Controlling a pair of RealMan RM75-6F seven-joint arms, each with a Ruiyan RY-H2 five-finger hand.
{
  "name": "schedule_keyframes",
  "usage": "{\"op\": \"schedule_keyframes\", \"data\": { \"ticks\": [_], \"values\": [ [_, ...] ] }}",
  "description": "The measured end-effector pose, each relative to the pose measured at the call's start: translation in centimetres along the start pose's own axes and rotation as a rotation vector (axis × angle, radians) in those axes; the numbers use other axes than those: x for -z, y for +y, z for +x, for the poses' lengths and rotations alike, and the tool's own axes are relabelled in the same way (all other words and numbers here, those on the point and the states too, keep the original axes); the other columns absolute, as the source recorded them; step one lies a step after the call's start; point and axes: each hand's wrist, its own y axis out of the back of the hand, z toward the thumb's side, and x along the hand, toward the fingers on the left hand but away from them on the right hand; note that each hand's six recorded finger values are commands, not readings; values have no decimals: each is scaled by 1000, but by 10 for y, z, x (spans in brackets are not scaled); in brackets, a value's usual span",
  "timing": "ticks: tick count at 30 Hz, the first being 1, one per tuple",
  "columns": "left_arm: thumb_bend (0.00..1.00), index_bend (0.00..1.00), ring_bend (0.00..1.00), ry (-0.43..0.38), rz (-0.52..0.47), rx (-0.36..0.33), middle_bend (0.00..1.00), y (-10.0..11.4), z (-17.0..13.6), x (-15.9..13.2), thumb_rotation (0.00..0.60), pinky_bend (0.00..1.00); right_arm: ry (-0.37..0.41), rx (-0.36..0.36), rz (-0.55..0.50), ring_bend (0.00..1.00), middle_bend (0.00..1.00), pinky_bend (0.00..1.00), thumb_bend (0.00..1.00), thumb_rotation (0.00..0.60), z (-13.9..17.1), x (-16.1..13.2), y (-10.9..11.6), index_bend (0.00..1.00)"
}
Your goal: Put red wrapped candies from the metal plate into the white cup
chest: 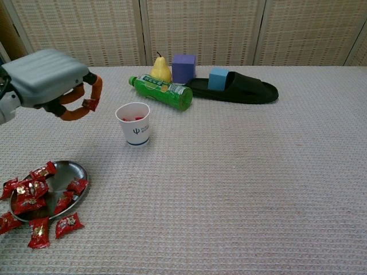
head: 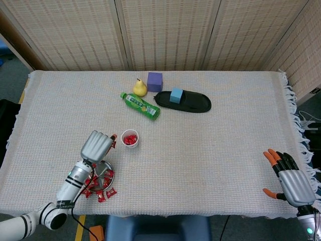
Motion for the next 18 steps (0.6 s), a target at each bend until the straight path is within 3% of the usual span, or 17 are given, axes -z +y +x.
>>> {"op": "schedule_keyframes", "data": {
  "ticks": [5, 12, 18],
  "values": [
    [398, 532, 837, -10, 16, 7, 892, 7, 35, -18, 600, 1000, -17, 2, -6, 0, 0, 0, 1, 600, -2, 5, 2, 0],
    [401, 526, 837, -26, 48, 20, 892, 7, 53, -38, 600, 1000, -21, -3, -10, 0, 0, 0, 1, 600, -3, 6, 2, 0],
    [401, 422, 837, 3, 75, 53, 887, -5, 60, -37, 600, 1000, -27, 23, -22, 0, 0, 0, 1, 600, 2, 9, 8, 0]
  ]
}}
